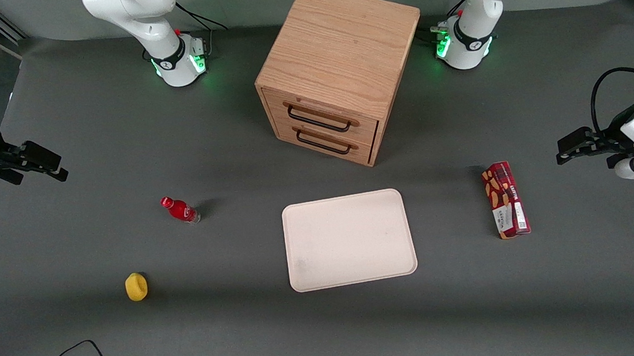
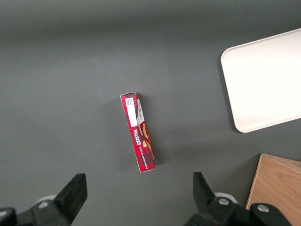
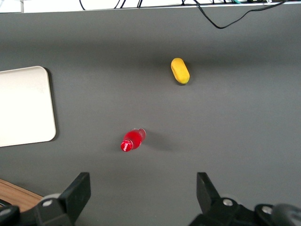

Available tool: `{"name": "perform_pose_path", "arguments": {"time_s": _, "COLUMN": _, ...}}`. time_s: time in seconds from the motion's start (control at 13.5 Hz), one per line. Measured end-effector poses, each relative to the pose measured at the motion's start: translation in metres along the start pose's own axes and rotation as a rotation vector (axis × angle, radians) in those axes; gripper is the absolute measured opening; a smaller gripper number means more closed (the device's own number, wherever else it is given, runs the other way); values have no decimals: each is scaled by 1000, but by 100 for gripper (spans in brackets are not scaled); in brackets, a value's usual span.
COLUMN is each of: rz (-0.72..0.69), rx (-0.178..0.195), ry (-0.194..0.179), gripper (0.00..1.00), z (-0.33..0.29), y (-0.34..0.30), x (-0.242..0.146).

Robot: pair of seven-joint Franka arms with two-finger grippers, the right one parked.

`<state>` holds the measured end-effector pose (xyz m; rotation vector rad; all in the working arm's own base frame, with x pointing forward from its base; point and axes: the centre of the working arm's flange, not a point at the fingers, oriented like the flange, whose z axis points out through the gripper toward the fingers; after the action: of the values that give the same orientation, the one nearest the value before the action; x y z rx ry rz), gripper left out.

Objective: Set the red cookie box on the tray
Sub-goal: 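Move the open left gripper toward the red cookie box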

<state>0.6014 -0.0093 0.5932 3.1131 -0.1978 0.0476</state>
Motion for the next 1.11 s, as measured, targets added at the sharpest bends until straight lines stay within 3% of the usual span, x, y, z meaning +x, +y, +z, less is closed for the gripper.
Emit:
{"name": "perform_pose_path", "arguments": {"time_s": 0.3, "rz": -7, "rx": 32, "ry": -12, "gripper": 100, "z": 3, "y": -11, "x": -1}}
{"name": "perform_pose_path", "arguments": {"time_s": 1.11, "rz": -8, "rx": 28, "ry": -63, "gripper": 100, "z": 31, "y": -14, "x": 8}}
